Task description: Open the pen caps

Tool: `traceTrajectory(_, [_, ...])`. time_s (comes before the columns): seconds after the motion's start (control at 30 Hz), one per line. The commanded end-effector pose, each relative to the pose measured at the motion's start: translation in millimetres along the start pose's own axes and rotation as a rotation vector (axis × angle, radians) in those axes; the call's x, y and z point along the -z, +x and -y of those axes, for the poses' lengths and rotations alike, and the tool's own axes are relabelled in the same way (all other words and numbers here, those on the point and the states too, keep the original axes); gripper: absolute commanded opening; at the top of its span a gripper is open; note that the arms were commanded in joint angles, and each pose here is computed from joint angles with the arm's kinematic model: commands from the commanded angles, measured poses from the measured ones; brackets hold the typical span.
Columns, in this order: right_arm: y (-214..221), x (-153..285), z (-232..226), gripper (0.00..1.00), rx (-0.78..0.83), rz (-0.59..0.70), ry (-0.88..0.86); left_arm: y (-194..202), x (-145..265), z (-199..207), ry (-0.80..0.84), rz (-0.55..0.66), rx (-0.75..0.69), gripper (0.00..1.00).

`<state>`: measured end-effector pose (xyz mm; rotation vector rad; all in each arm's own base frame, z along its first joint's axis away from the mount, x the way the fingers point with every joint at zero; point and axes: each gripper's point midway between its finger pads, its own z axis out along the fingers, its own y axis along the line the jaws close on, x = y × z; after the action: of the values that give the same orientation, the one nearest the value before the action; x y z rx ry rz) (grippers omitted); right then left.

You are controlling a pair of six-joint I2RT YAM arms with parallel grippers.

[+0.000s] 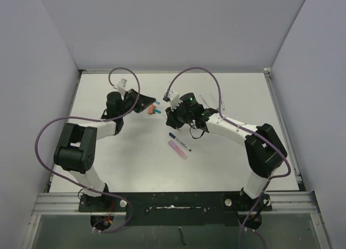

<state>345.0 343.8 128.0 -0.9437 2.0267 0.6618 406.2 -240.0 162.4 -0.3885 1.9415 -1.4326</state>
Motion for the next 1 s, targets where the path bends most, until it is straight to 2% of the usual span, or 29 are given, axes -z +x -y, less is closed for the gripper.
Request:
traceTrajectory(0.0, [34,34,13,0.0,-0.037,-0.09,0.046,-115,29,18,0.003,0.313,-0.073,0.0])
traceTrajectory(0.17, [38,49,30,0.0,-0.057,-0.076,0.11,-121,29,6,-0.019,0.321,-0.058,0.0])
traceTrajectory(0.37, [37,57,73,0.0,-0.061,-0.072,0.266,-88,26,-30,-0.089,0.221,-0.003,0.0])
traceTrajectory(0.63, [41,45,107,0.0,-0.052,-0.109,0.364,-53,32,-79,-0.212,0.135,0.057,0.01])
traceTrajectory(0.97, [52,59,140,0.0,-0.143,-0.12,0.493,-26,36,-121,-0.302,0.085,0.117,0.1])
